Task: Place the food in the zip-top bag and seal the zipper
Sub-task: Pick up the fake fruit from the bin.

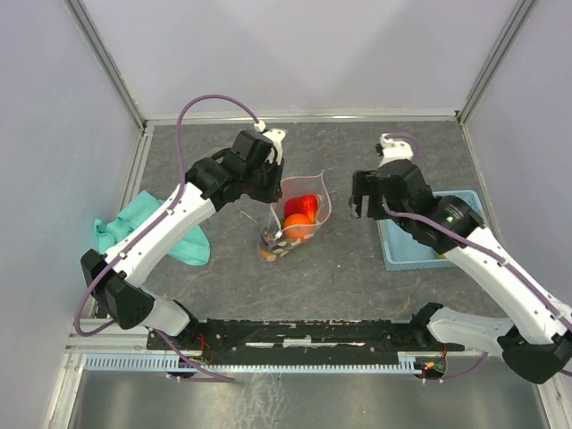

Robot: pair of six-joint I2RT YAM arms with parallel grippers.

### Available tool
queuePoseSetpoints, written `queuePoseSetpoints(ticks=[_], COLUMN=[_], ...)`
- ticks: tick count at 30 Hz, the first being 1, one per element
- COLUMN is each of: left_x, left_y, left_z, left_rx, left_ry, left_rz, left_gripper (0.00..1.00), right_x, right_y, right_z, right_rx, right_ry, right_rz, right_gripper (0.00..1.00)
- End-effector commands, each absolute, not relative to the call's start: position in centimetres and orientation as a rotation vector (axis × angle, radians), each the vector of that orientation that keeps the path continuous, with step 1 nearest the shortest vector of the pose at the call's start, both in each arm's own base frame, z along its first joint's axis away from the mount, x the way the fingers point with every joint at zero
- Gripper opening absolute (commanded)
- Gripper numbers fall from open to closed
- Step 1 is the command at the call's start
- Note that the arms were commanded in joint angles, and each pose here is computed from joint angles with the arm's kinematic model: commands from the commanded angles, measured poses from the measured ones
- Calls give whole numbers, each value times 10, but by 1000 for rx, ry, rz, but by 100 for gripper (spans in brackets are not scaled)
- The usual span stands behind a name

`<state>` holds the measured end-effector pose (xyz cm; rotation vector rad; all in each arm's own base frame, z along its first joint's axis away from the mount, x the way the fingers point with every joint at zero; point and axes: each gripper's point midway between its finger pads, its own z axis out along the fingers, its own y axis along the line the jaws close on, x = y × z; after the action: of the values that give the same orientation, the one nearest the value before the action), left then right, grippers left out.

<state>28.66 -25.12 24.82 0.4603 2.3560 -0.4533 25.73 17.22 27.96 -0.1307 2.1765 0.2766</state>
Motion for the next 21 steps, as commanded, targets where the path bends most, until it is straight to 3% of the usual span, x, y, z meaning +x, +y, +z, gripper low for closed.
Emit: queuePoseSetpoints(ticks=[1, 21], left_x=[288, 292], left_y=[-252, -238], left_z=[270, 270], left_rx=[463, 466], left_ry=[2270, 2242], left_rz=[-481, -393], left_gripper=[3, 3], right_x=[242, 244], right_y=[104, -33], right_z=[257, 154], right_rx=[74, 599], right_ry=[2262, 2407], right_rz=[48, -278], right_gripper=[88, 96])
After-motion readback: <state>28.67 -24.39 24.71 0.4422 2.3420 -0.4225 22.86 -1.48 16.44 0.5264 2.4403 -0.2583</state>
